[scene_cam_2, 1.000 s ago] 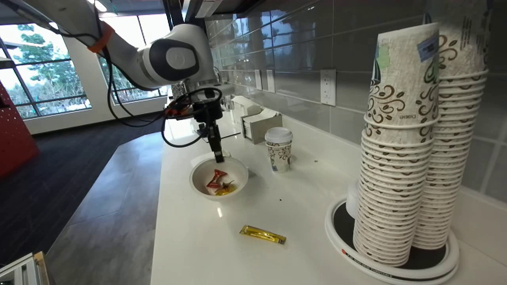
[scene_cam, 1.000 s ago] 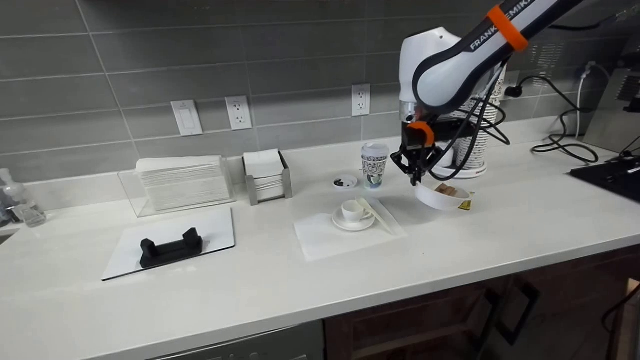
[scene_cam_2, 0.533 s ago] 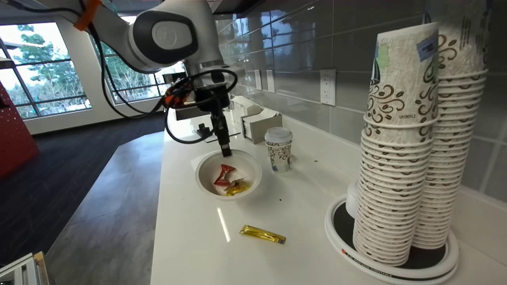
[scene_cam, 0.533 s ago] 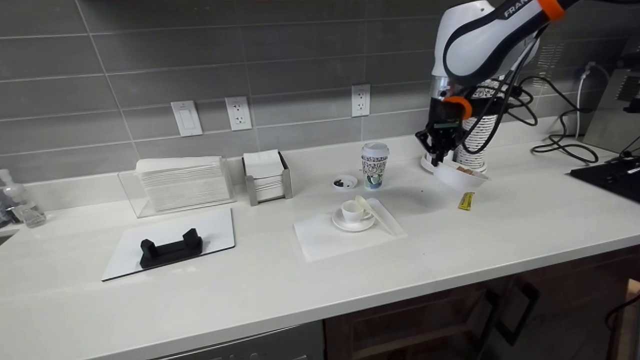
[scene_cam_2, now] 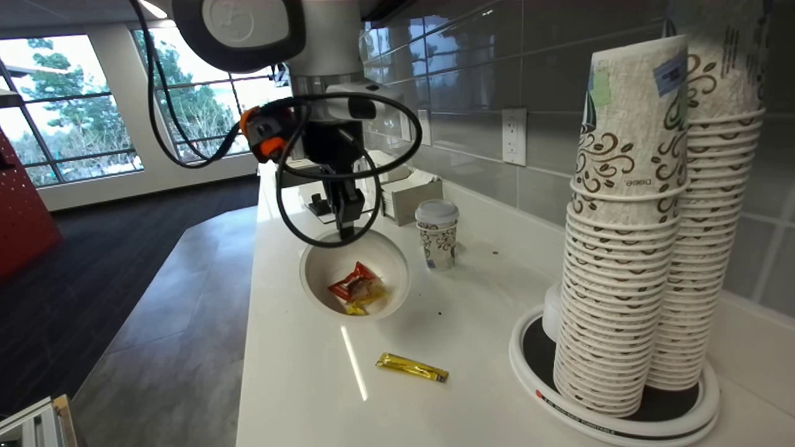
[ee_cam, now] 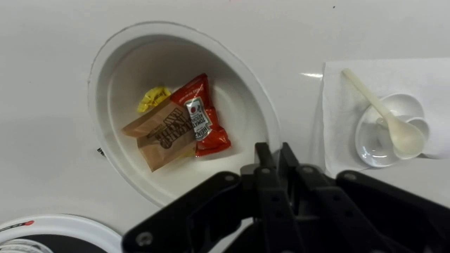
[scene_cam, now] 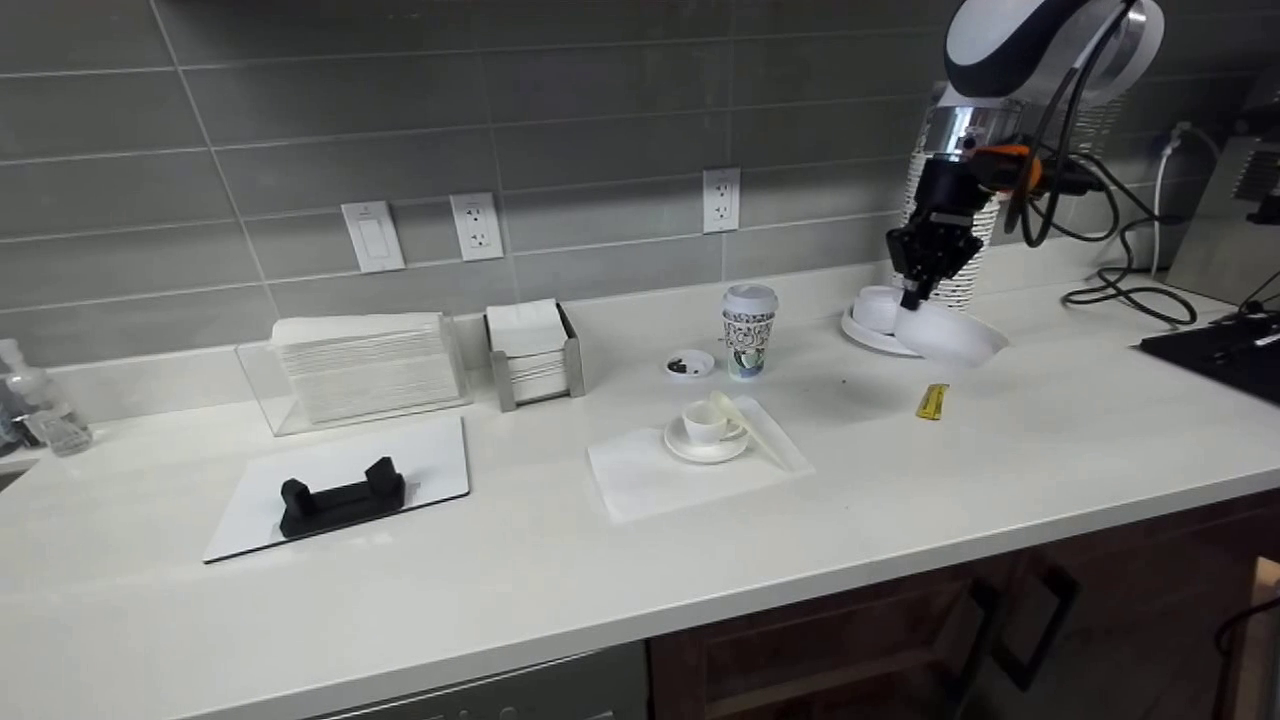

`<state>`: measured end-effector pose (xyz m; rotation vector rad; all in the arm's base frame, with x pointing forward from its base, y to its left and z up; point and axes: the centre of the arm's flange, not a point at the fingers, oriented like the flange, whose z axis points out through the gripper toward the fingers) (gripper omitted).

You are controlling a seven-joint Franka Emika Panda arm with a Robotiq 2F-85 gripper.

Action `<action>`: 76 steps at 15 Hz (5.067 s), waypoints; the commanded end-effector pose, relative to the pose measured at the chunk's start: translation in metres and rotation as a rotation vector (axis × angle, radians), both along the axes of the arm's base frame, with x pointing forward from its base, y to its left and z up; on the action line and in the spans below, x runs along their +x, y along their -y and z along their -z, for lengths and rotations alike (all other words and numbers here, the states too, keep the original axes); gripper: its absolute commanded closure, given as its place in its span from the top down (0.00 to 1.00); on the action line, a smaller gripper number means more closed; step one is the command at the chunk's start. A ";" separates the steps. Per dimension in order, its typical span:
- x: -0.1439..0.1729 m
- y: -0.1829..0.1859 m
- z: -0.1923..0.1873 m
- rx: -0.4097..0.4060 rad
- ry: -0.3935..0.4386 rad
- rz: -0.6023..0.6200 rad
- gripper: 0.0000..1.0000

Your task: Pour the contents of the white plate onto the counter

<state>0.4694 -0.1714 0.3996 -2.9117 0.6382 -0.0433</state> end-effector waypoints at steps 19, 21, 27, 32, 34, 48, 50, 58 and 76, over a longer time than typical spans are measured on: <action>0.012 0.105 0.042 0.762 0.306 -0.071 0.02; 0.011 0.119 0.051 0.826 0.330 -0.072 0.02; -0.006 0.164 0.077 1.002 0.409 -0.051 0.02; -0.017 0.188 0.097 1.148 0.485 -0.048 0.02; -0.019 0.192 0.103 1.198 0.500 -0.053 0.02; -0.016 0.099 0.024 0.728 0.261 -0.083 0.02; -0.013 0.069 0.017 0.622 0.224 -0.084 0.02; -0.013 -0.021 0.018 0.173 0.147 -0.040 0.02; -0.019 -0.099 0.036 -0.323 -0.028 -0.058 0.09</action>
